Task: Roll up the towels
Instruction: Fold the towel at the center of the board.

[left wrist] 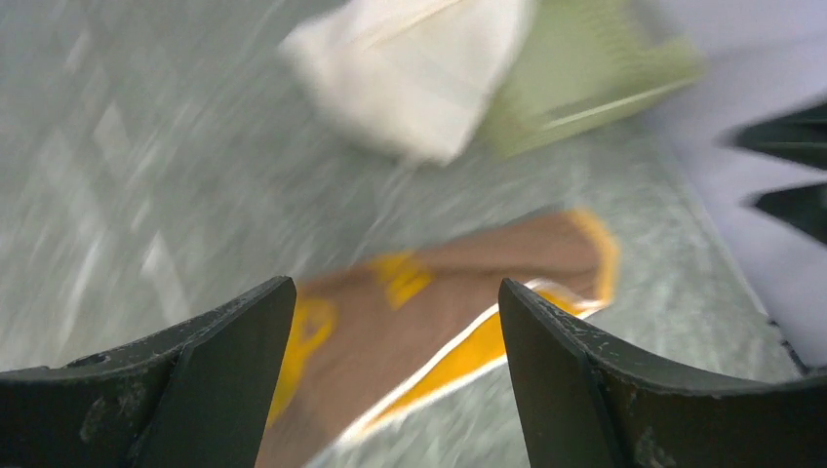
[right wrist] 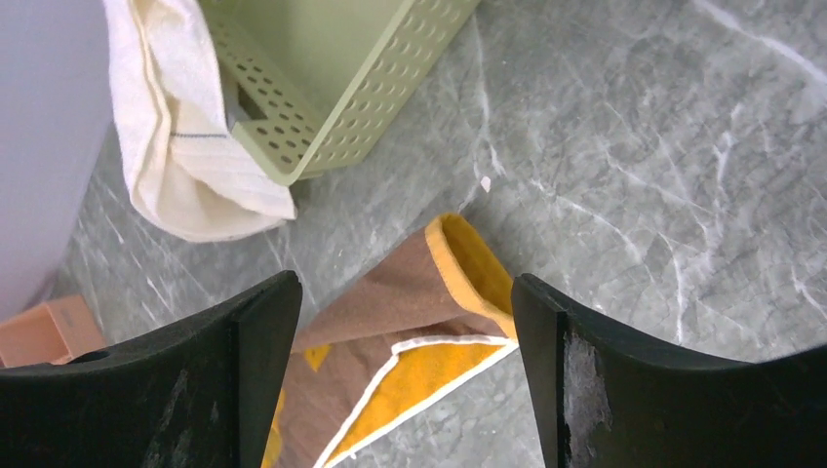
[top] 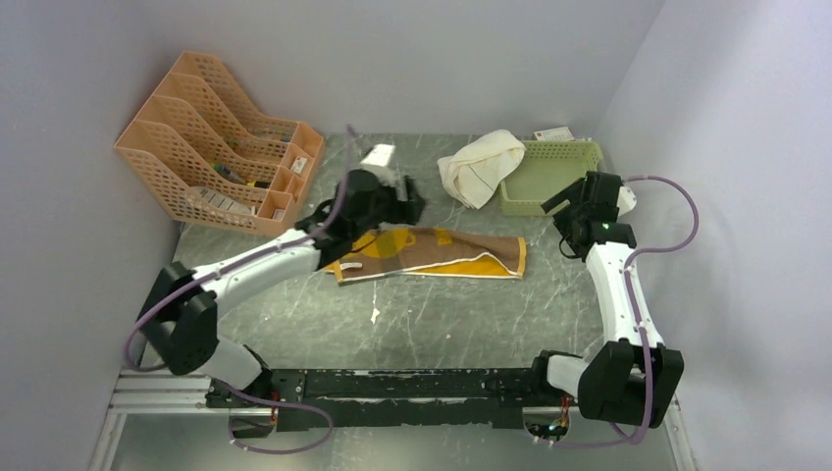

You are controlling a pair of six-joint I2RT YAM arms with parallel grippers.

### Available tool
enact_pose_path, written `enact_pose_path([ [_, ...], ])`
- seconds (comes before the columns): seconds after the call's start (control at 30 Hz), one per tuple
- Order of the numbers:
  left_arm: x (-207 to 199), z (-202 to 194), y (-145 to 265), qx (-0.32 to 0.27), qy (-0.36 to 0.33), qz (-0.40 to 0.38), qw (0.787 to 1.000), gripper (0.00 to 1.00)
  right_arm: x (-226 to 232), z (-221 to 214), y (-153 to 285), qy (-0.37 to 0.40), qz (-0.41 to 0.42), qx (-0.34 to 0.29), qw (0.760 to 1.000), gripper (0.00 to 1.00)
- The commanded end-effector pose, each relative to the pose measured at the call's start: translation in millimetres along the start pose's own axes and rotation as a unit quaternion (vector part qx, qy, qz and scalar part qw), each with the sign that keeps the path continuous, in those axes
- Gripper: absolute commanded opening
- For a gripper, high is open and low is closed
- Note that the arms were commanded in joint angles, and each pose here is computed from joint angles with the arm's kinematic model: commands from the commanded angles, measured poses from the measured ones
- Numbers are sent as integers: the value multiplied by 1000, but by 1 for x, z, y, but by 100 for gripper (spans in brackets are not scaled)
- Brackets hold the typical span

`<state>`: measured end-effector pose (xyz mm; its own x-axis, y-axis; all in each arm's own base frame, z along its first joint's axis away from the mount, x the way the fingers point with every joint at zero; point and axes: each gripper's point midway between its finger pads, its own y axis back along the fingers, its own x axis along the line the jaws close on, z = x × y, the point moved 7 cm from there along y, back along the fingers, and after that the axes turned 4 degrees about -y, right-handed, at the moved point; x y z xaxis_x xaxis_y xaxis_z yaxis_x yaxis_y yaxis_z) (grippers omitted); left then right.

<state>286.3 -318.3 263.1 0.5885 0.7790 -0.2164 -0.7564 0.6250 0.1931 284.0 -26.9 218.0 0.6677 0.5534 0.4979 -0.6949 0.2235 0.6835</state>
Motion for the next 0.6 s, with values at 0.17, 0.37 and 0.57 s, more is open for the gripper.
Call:
enact_pose_path([
  [0.17, 111, -112, 113, 190, 358, 219, 888, 89, 7, -25, 1, 72, 25, 44, 996, 78],
  [0.37, 123, -137, 138, 170, 503, 254, 808, 93, 17, -32, 1, 89, 34, 53, 994, 78],
  [0.57, 128, -157, 150, 142, 590, 274, 747, 95, 15, -37, 0, 96, 33, 58, 993, 78],
])
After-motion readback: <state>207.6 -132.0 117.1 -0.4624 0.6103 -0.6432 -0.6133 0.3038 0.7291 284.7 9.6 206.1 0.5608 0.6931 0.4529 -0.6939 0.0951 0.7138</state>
